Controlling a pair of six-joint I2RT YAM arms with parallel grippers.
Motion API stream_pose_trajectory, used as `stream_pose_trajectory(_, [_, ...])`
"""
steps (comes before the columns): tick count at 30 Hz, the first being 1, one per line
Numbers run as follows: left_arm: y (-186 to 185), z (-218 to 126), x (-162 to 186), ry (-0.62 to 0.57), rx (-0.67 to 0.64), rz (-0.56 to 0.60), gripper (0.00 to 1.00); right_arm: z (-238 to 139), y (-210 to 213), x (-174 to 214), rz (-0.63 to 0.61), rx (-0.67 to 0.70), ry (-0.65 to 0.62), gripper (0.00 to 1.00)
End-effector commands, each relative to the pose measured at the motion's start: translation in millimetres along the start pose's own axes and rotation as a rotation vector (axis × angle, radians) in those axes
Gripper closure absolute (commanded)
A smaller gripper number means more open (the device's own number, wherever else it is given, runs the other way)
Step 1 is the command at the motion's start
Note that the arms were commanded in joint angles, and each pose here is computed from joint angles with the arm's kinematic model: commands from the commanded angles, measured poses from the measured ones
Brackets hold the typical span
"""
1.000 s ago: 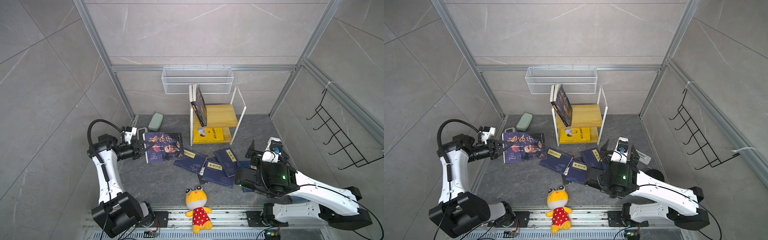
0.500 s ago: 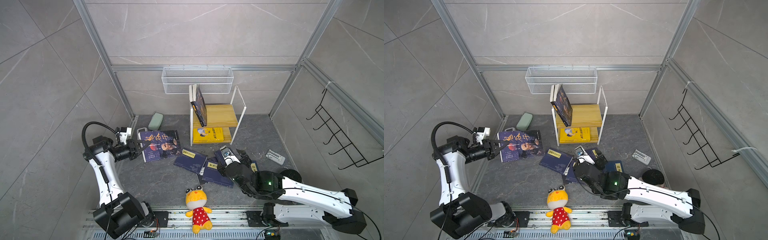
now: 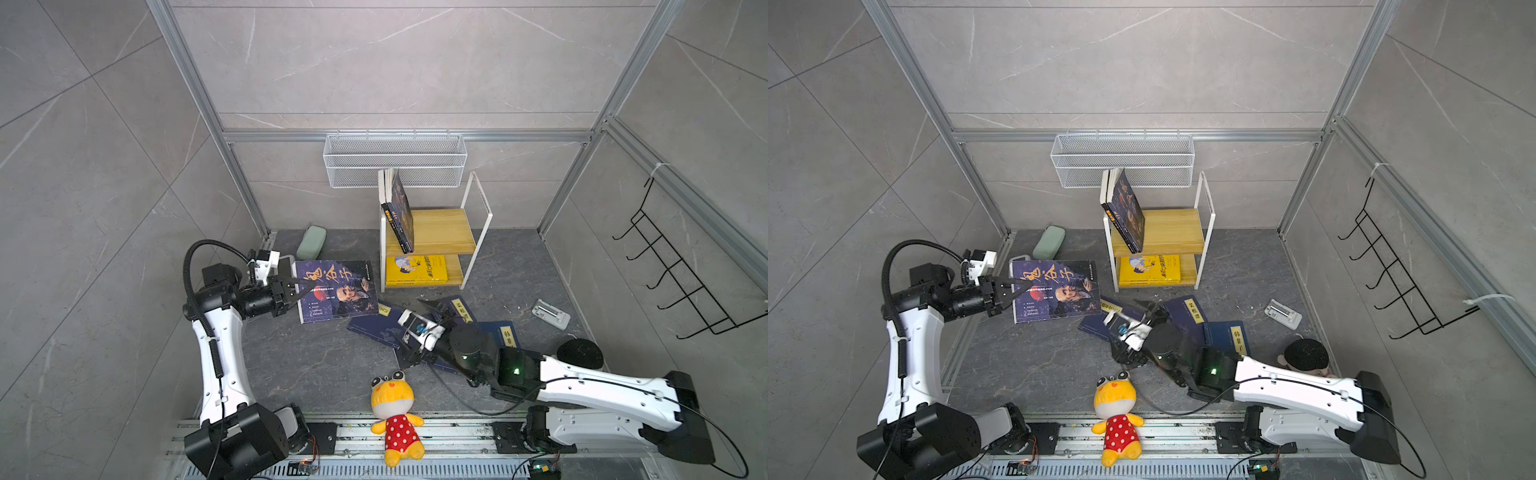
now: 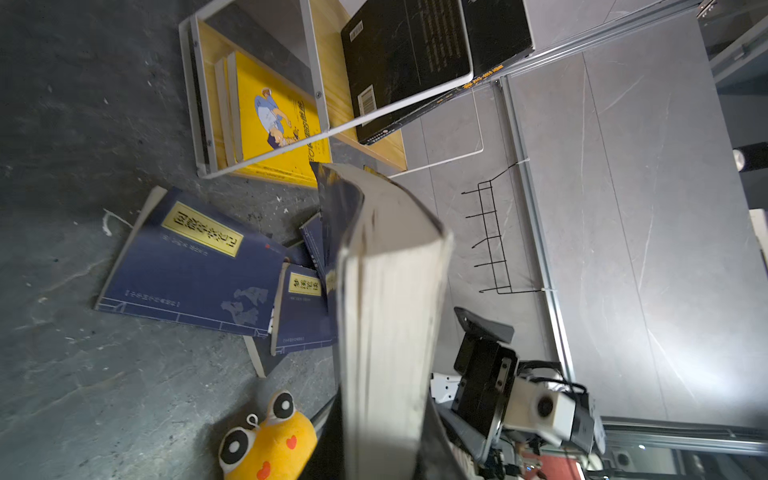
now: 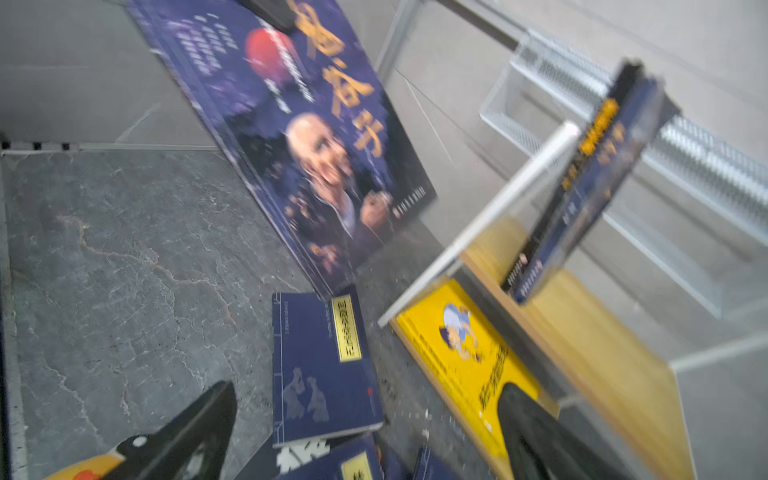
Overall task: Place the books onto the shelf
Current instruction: 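Move the right gripper to the purple book's top edge and grasp it, then pull the purple book away with the right gripper while the left gripper opens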
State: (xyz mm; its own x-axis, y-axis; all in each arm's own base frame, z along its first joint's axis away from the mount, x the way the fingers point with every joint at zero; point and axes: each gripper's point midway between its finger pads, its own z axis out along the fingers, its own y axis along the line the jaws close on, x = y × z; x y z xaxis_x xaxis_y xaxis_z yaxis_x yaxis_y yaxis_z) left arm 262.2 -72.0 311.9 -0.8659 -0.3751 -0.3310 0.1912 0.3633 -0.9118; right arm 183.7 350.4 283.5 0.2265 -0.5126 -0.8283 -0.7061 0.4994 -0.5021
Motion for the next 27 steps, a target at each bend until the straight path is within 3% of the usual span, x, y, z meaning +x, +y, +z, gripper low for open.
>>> stream_pose_trajectory(1, [-10,8,-15,-0.017,0.052,-0.051,1.0,16,24,-35,-0.205,0.042,-0.1,0.01])
stream_pose_trajectory(7, [-6,27,-13,0.01,0.061,-0.128,1.0,48,48,-52,-0.277,0.118,-0.109,0.02])
stream_pose_trajectory(14, [-15,45,13,0.072,0.075,-0.143,1.0,82,39,-60,-0.327,0.316,-0.051,0.11])
stream_pose_trajectory(19, [-18,49,28,0.104,0.088,-0.143,1.0,99,28,-52,-0.312,0.368,-0.002,0.26])
stream_pose_trajectory(24, [-19,48,36,0.105,0.091,-0.152,1.0,105,13,-39,-0.318,0.404,0.054,0.47])
stream_pose_trajectory(27, [-19,47,40,0.102,0.094,-0.156,1.0,105,4,-33,-0.31,0.419,0.068,0.68])
